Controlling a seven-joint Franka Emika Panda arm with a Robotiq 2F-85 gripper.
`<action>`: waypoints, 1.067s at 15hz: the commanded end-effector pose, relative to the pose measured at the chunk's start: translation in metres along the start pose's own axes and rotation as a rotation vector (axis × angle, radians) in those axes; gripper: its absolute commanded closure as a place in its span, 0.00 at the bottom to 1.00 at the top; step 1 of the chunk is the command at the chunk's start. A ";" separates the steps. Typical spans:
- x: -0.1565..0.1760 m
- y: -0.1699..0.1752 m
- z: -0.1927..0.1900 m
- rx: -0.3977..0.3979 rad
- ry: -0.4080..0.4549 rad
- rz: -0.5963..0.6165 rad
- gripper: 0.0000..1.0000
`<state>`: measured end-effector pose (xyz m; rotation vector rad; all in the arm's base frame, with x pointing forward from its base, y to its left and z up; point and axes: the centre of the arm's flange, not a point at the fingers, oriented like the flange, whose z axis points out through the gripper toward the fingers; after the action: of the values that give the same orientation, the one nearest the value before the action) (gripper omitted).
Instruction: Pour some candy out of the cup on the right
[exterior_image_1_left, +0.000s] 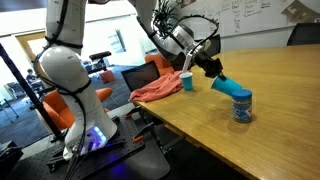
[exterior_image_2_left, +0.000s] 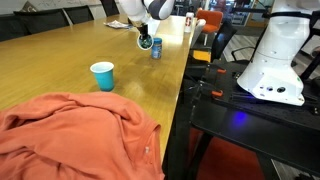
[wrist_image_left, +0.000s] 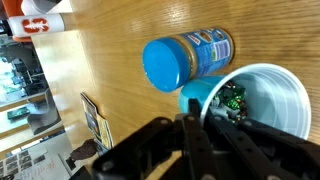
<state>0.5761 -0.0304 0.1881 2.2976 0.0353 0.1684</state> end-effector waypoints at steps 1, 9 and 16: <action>0.003 -0.008 -0.001 -0.014 0.003 -0.011 0.99; 0.012 -0.045 -0.014 -0.197 0.049 -0.110 0.99; 0.018 -0.071 -0.004 -0.373 0.084 -0.153 0.99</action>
<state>0.5865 0.0173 0.1527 1.9812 0.2118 0.1583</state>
